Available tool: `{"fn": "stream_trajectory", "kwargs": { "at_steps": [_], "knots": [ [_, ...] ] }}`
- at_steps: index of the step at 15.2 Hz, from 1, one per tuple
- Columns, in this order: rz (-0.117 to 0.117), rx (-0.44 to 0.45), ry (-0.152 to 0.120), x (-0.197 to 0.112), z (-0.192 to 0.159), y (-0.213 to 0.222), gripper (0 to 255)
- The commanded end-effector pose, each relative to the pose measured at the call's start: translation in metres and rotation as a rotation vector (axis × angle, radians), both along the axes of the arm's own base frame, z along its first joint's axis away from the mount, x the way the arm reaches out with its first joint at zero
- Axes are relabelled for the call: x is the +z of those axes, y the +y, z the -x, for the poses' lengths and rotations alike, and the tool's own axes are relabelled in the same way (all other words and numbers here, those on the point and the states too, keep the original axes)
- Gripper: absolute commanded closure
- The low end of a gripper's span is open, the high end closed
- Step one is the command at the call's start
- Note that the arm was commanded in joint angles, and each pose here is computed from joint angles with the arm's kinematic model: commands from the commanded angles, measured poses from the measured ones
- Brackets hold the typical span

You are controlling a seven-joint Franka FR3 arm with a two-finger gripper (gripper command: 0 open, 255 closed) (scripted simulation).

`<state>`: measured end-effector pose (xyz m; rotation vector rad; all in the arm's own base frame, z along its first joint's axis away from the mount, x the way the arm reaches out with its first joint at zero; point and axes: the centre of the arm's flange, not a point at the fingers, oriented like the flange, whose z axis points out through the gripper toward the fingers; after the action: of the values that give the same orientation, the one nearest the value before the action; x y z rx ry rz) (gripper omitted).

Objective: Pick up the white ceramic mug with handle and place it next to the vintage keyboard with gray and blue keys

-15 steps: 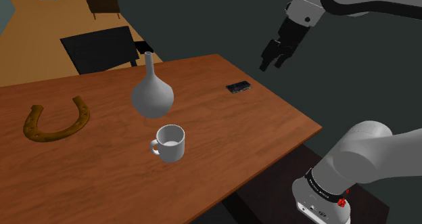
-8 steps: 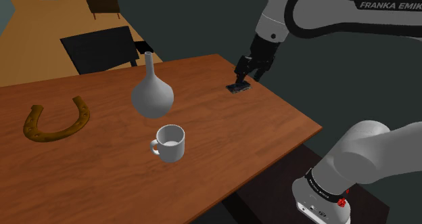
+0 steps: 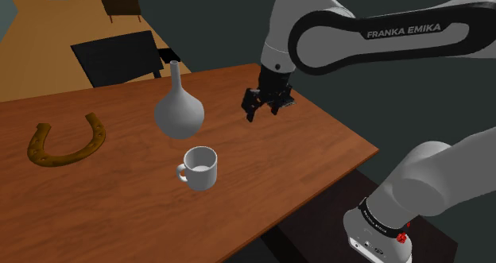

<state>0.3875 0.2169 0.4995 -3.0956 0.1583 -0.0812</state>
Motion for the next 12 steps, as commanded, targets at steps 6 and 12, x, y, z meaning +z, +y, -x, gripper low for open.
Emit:
{"fn": "stream_trajectory", "kwargs": {
  "at_steps": [6, 12],
  "knots": [
    [0.017, -0.032, 0.052, -0.052, -0.03, 0.079, 0],
    [0.033, -0.059, 0.096, -0.098, -0.054, 0.143, 0]
  ]
}}
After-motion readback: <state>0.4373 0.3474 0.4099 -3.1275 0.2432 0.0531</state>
